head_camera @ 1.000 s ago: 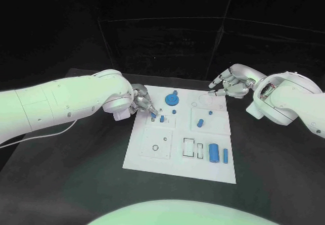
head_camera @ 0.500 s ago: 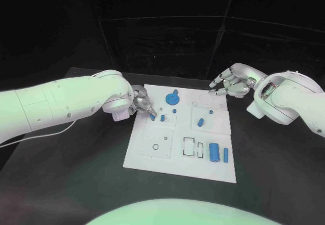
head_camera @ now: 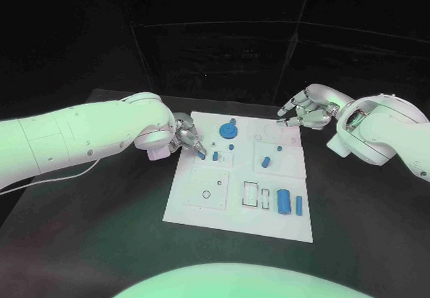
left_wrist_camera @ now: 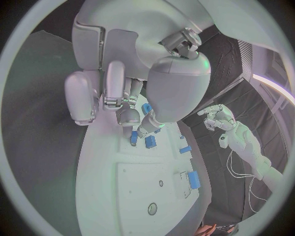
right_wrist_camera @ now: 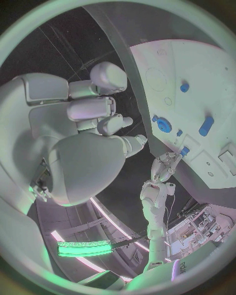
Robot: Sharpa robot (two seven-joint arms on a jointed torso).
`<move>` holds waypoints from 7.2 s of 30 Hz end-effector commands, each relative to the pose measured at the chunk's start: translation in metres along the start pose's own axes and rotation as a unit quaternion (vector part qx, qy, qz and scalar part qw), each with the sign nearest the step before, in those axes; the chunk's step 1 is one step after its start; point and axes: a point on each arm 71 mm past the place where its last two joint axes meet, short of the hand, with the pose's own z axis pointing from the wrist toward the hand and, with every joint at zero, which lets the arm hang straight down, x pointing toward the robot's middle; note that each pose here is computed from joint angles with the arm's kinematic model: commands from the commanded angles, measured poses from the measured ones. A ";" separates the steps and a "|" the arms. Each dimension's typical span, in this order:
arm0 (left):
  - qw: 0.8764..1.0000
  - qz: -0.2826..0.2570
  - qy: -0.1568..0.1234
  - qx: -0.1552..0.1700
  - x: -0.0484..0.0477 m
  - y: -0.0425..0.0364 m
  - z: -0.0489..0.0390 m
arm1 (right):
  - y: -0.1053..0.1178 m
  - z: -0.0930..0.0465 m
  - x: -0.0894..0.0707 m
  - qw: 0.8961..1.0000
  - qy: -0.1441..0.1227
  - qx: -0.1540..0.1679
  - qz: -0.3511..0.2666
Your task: Assemble the parts on the task board
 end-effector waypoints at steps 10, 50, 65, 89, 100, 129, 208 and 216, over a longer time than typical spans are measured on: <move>1.000 0.020 0.016 -0.002 0.0051 -0.0049 0.0012 | 0.002 0.001 0.000 1.000 0.003 -0.005 -0.001; 0.998 0.035 0.034 -0.037 -0.0010 -0.0071 0.0144 | 0.004 0.003 0.001 1.000 0.007 -0.008 0.001; 1.000 0.002 -0.013 -0.023 -0.0103 -0.0036 0.0141 | 0.003 0.003 0.001 1.000 0.005 -0.008 0.001; 0.932 0.070 -0.158 0.319 -0.0147 -0.0614 -0.0030 | 0.002 0.004 0.000 1.000 0.003 -0.007 0.001; 0.908 0.220 -0.167 0.316 0.0042 -0.0813 0.0134 | 0.004 0.006 0.002 1.000 0.005 -0.010 0.002; 0.920 0.282 -0.120 0.246 0.0164 -0.0884 0.0378 | 0.006 0.007 0.003 1.000 0.007 -0.012 0.002; 0.937 0.207 -0.142 0.244 -0.0050 -0.0282 0.0098 | 0.003 0.007 0.003 1.000 0.011 -0.007 0.001; 0.937 0.204 -0.149 0.240 -0.0044 -0.0296 0.0148 | 0.004 0.008 0.003 1.000 0.011 -0.007 0.001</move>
